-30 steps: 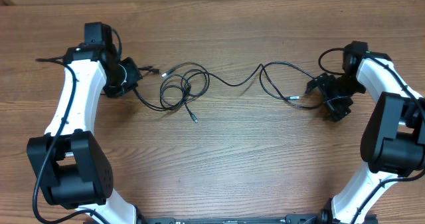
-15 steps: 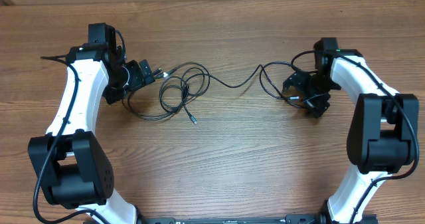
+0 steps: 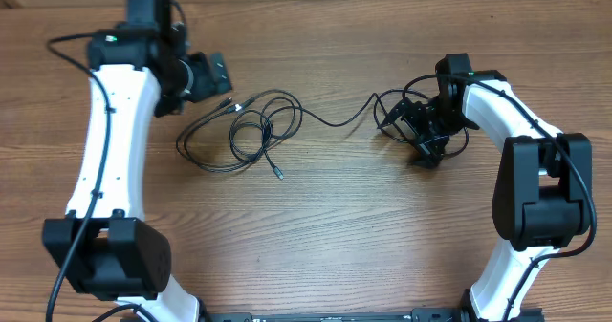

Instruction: Untangle cables

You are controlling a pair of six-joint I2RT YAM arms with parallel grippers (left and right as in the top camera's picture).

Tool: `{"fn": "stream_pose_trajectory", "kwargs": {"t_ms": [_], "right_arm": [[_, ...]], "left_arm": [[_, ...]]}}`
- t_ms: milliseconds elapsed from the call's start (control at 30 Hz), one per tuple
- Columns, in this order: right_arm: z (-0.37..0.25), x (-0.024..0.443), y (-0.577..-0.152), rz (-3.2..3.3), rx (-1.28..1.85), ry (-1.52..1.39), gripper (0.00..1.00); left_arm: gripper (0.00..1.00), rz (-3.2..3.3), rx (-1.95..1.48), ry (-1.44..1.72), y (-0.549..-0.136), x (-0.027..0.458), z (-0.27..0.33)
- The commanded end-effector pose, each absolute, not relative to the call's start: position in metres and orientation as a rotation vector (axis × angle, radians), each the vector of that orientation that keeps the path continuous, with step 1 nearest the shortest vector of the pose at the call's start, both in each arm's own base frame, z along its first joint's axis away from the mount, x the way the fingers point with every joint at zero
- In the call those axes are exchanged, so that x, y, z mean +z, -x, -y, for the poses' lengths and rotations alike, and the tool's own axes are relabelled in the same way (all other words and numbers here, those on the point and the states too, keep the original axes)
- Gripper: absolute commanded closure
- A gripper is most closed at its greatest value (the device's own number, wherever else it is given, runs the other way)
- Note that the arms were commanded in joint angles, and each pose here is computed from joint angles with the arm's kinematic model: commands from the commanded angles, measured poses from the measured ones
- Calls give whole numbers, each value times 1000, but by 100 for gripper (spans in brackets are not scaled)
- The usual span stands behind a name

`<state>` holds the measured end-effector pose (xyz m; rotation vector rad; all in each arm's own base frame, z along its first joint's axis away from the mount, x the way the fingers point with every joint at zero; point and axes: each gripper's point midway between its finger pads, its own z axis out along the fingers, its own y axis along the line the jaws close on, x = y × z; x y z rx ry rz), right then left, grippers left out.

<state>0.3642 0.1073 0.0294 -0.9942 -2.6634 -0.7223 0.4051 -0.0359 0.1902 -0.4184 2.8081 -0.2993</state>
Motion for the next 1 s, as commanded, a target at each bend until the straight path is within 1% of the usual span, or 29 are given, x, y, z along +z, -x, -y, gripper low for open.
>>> {"fn": "stream_pose_trajectory", "kwargs": {"t_ms": [0,33,267,333,433,500,567,633,667,733,800,833,933,967], "right_arm": [[-138,87,-386,2673,-1054,830,0],[-142,94,-387,2691,-1068,808,0],[-161,94,-386,2755,-1050,722,0],[-172,94,-386,2782,-1052,677,0],[-179,89,-389,2830,-991,691,1],[-182,84,-387,2854,-925,723,2],[-188,81,-385,2874,-874,731,2],[-194,77,-382,2897,-816,750,2],[-196,76,-381,2908,-797,756,4],[-205,74,-381,2931,-777,759,12],[-213,73,-380,2936,-779,764,15],[-219,72,-379,2940,-783,766,16],[-227,67,-378,2944,-766,814,27],[-228,65,-377,2944,-755,838,28]], "left_arm": [[0,-2886,-294,308,-393,153,69],[0,-2898,-299,268,-390,137,82],[1,-2918,-310,230,-380,95,102],[10,-2914,-313,221,-379,85,104],[33,-2917,-311,223,-376,76,103],[43,-2920,-310,223,-375,72,103],[48,-2922,-309,222,-374,70,103],[48,-2921,-310,223,-374,70,103],[47,-2918,-311,222,-375,70,103],[46,-2915,-312,221,-375,70,103],[46,-2915,-312,221,-375,70,103],[49,-2915,-312,221,-375,70,103],[68,-2916,-312,221,-375,70,103],[72,-2917,-312,221,-375,70,103]]}}
